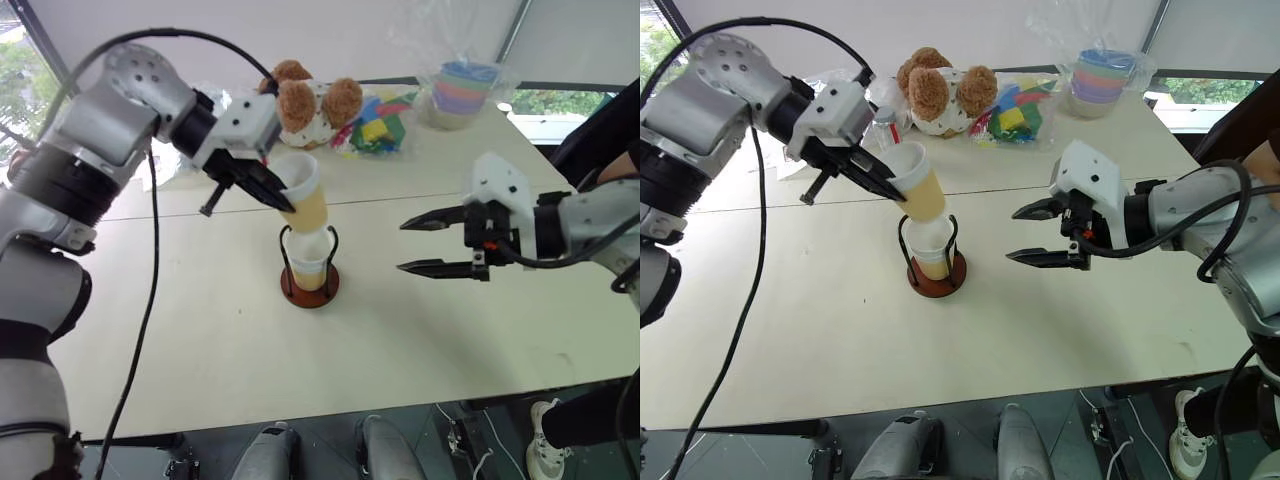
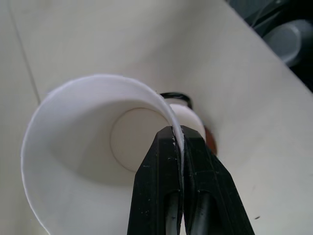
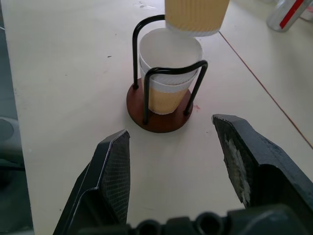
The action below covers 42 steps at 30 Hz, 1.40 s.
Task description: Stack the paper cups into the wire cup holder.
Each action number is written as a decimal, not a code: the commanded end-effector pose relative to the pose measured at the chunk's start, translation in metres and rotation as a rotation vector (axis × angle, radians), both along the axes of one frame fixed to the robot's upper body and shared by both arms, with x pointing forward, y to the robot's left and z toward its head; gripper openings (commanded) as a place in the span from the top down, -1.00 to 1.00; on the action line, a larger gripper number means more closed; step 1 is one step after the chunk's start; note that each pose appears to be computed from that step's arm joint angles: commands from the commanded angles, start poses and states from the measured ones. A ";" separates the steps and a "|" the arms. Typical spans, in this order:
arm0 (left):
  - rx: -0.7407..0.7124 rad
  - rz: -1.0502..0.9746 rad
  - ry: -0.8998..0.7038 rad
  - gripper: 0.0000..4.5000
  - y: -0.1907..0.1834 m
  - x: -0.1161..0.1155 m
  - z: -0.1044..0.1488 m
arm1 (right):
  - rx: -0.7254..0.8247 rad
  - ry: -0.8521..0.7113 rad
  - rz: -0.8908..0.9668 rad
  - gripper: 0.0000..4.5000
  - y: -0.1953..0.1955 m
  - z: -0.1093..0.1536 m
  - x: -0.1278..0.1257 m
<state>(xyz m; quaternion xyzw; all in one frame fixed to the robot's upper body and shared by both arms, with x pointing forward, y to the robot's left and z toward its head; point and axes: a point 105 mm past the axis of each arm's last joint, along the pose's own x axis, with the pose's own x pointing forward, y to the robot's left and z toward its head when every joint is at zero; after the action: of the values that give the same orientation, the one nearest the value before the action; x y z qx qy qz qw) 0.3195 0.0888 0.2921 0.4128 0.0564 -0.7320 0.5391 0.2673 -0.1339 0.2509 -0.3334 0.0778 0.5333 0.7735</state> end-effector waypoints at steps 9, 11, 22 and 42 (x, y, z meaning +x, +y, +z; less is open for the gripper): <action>0.066 -0.082 -0.076 0.97 -0.007 -0.004 0.004 | 0.035 -0.049 -0.014 -0.30 0.001 0.007 -0.005; 0.085 -0.090 -0.085 0.97 -0.008 -0.003 0.002 | 0.034 -0.050 -0.018 -0.30 0.001 0.006 -0.005; 0.147 -0.101 -0.126 0.75 -0.007 0.008 -0.011 | 0.049 -0.047 -0.016 -0.30 0.002 0.004 -0.005; -0.655 0.621 -0.151 -0.67 0.073 0.054 0.025 | 0.273 -0.044 -0.168 -0.30 0.005 -0.014 0.044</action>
<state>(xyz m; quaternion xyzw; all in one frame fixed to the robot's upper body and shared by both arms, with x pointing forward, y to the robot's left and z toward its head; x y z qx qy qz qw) 0.3732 0.1559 0.2985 0.2356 -0.0512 -0.5341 0.8103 0.3033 -0.1280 0.2301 -0.2166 0.0356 0.4872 0.8453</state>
